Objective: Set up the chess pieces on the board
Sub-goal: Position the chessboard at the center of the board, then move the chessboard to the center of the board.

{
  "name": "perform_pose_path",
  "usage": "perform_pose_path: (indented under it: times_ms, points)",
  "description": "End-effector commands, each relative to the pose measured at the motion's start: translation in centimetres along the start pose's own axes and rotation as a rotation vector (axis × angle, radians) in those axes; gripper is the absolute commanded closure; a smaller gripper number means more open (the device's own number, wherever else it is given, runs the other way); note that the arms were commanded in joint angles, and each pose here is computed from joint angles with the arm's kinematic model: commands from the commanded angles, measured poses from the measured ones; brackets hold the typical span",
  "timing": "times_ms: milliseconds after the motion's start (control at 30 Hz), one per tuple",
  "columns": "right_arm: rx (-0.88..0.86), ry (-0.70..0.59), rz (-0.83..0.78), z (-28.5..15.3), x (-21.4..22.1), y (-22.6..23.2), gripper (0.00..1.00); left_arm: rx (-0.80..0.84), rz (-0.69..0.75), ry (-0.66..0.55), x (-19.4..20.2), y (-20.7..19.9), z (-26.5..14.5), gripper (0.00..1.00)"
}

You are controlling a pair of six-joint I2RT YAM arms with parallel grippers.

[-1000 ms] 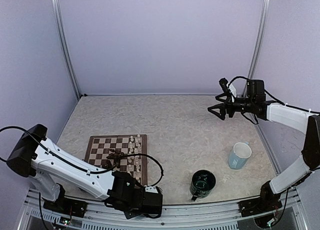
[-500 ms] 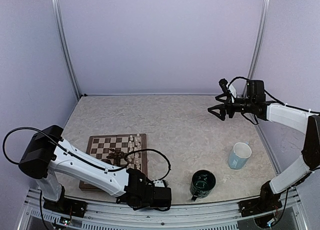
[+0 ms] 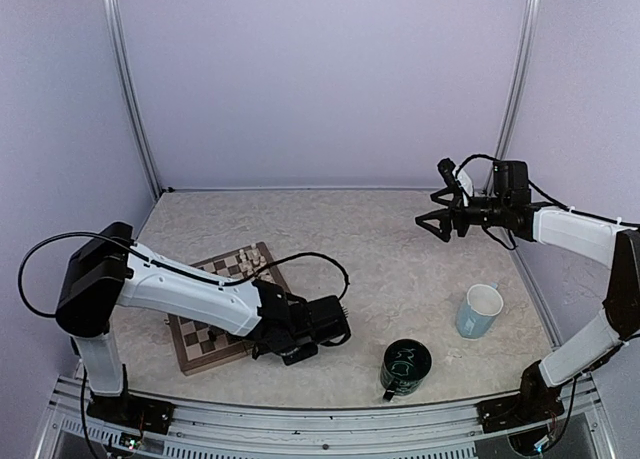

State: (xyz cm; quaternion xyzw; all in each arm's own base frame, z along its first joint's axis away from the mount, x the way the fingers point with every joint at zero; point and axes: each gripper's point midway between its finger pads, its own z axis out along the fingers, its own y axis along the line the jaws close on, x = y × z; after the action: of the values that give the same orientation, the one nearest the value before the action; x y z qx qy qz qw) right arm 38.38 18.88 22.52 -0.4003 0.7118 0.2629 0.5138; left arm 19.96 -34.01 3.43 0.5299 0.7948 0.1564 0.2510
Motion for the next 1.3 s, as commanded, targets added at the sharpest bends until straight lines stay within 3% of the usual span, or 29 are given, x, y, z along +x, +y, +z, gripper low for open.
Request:
perform_pose_path:
  times_ms: [0, 267, 367, 433, 467, 533, 633, 700, 800, 933, 1267]
  points:
    - [-0.006, -0.012, -0.022, -0.1, -0.5, 0.6, 0.02, 0.001, -0.034, -0.159, -5.9, 4.0, 0.8, 1.0]
    - [0.005, -0.006, -0.033, -0.3, -0.4, 0.5, 0.02, 0.195, -0.014, -0.369, -12.4, 4.7, -4.5, 1.0]
    - [-0.004, -0.008, -0.036, -0.2, -0.4, 0.5, 0.02, 0.181, -0.172, -0.449, -13.2, 10.7, -7.1, 0.98]
    - [-0.023, -0.015, -0.044, -0.2, -0.5, 0.8, 0.03, 0.088, -0.333, -0.464, -12.1, 16.7, -7.7, 0.88]
    - [-0.047, -0.008, -0.046, -0.2, -0.2, 1.3, 0.03, 0.031, -0.423, -0.459, -11.0, 20.0, -7.7, 0.74]
    - [-0.108, 0.007, -0.06, 0.0, 0.4, 2.5, 0.03, -0.054, -0.609, -0.434, -7.7, 25.7, -7.0, 0.56]
    - [-0.167, 0.053, -0.111, 1.3, 0.4, 4.5, 0.03, -0.105, -0.976, -0.373, -0.5, 32.8, -4.5, 0.46]
    - [-0.185, 0.077, -0.145, 2.6, 0.0, 6.0, 0.03, -0.042, -1.163, -0.358, 4.0, 35.0, -2.4, 0.42]
    - [-0.188, 0.129, -0.218, 5.4, -0.3, 8.8, 0.03, 0.033, -1.378, -0.334, 9.9, 36.3, 0.0, 0.38]
    - [-0.182, 0.227, -0.315, 9.3, 1.0, 12.7, 0.03, 0.074, -1.516, -0.232, 15.7, 35.5, 2.8, 0.29]
    - [-0.323, 0.41, -0.474, 15.5, 6.5, 21.8, 0.01, 0.095, -1.672, -0.128, 21.8, 32.4, 6.1, 0.14]
